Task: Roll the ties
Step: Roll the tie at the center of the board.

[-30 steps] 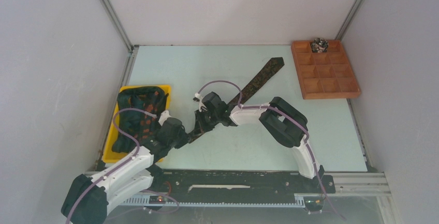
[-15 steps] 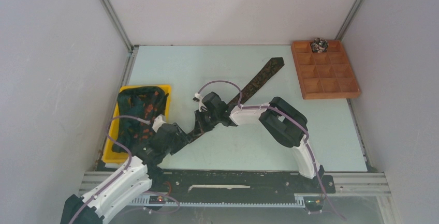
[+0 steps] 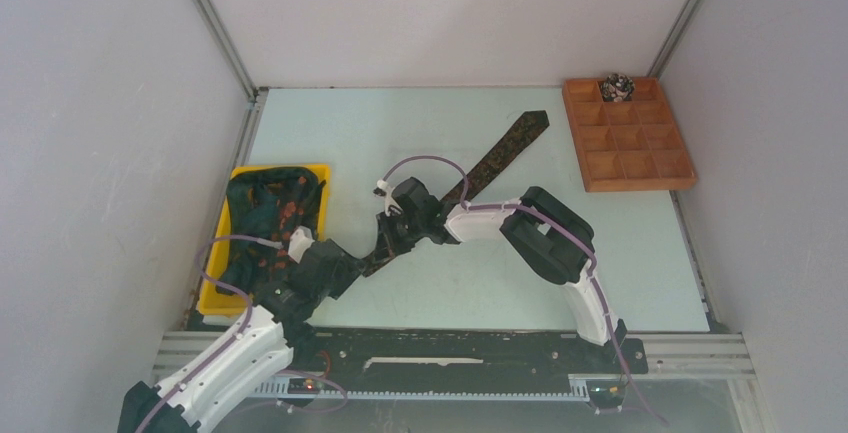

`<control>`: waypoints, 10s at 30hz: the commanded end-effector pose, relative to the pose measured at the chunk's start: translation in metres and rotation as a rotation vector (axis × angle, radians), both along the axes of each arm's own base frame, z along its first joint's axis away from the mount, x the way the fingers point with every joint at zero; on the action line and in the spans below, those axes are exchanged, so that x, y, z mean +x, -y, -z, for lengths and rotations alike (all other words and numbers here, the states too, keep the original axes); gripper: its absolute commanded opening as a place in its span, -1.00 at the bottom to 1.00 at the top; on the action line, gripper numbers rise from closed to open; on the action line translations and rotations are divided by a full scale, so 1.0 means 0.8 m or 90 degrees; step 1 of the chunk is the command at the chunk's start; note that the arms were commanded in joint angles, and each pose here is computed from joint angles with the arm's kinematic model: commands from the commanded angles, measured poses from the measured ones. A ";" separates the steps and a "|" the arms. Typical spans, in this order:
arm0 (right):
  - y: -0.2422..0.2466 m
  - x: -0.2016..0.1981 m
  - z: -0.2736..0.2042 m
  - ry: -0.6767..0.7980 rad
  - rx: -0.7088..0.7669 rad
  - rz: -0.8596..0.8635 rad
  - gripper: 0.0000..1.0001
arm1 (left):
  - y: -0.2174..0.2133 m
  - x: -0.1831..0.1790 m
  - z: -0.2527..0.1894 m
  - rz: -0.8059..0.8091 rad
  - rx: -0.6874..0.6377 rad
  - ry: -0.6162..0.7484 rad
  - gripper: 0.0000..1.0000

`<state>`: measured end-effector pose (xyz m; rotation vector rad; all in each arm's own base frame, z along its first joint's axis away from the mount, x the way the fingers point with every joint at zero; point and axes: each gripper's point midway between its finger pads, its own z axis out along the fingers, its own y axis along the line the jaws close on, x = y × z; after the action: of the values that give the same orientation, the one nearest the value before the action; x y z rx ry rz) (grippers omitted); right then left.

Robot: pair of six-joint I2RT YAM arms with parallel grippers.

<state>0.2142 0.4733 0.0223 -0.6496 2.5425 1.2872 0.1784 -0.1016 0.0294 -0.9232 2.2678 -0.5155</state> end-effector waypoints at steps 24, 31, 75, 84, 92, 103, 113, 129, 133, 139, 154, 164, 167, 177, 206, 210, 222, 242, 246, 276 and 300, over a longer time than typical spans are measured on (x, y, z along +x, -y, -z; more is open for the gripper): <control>0.018 0.004 0.035 -0.004 -0.034 0.008 -1.00 | 0.003 -0.001 0.049 -0.013 0.021 -0.068 -0.89; 0.010 0.008 0.000 0.012 0.000 0.010 -1.00 | 0.007 0.005 0.036 0.016 0.030 -0.051 -1.00; -0.022 -0.012 -0.010 0.030 0.000 -0.022 -0.95 | 0.008 0.010 -0.034 0.059 0.052 -0.015 -1.00; -0.028 -0.020 -0.012 0.025 0.009 -0.032 -0.97 | 0.012 0.016 -0.046 0.067 0.057 -0.012 -1.00; -0.035 -0.028 -0.015 0.022 0.016 -0.043 -0.97 | 0.014 0.020 -0.050 0.070 0.063 -0.016 -1.00; -0.049 -0.038 -0.018 0.016 0.026 -0.061 -0.99 | 0.016 0.022 -0.052 0.079 0.074 -0.030 -1.00; -0.049 -0.040 -0.015 0.002 0.028 -0.066 -1.00 | 0.019 0.030 -0.050 0.082 0.092 -0.048 -1.00; -0.023 -0.016 -0.022 0.000 0.024 -0.036 -1.00 | 0.029 0.041 -0.026 0.102 0.124 -0.093 -1.00; -0.013 -0.010 -0.027 0.005 0.018 -0.026 -1.00 | 0.029 0.042 -0.023 0.104 0.131 -0.099 -1.00; 0.007 0.002 -0.030 0.025 0.004 -0.004 -1.00 | 0.031 0.044 -0.019 0.106 0.135 -0.109 -1.00; 0.034 0.019 -0.036 0.032 0.011 0.021 -1.00 | 0.047 0.052 -0.016 0.117 0.119 -0.100 -0.39; 0.030 0.015 -0.042 0.034 0.022 0.013 -1.00 | 0.050 0.049 -0.022 0.113 0.097 -0.069 -0.19; 0.028 0.013 -0.046 0.035 0.028 0.011 -1.00 | 0.049 0.048 -0.024 0.100 0.087 -0.052 -0.25; 0.023 0.012 -0.056 0.030 0.045 0.011 -1.00 | 0.040 0.039 -0.013 0.089 0.083 -0.046 -0.60; -0.008 -0.007 -0.039 -0.004 0.071 -0.008 -1.00 | 0.030 0.034 -0.011 0.072 0.068 -0.002 -1.00; -0.010 -0.007 -0.028 -0.012 0.063 -0.010 -1.00 | 0.032 0.035 -0.015 0.077 0.061 0.009 -1.00; -0.002 0.009 -0.031 0.003 0.053 0.013 -1.00 | 0.023 0.018 -0.010 0.108 0.079 0.008 -0.81; -0.007 0.014 -0.030 0.014 0.041 0.006 -1.00 | 0.030 0.018 0.009 0.124 0.082 -0.018 -0.87; -0.004 0.018 -0.020 0.010 0.033 0.008 -1.00 | 0.030 0.018 0.005 0.123 0.078 -0.017 -0.87; 0.017 0.019 0.014 0.000 -0.004 0.005 -1.00 | 0.011 0.014 -0.001 0.050 0.053 0.019 0.20; 0.026 0.022 0.017 -0.005 0.010 0.008 -1.00 | 0.016 0.030 0.008 0.002 -0.005 0.030 0.16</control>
<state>0.2353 0.4543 0.0186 -0.5962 2.5319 1.3268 0.1995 -0.1143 0.0274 -0.8812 2.2336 -0.5394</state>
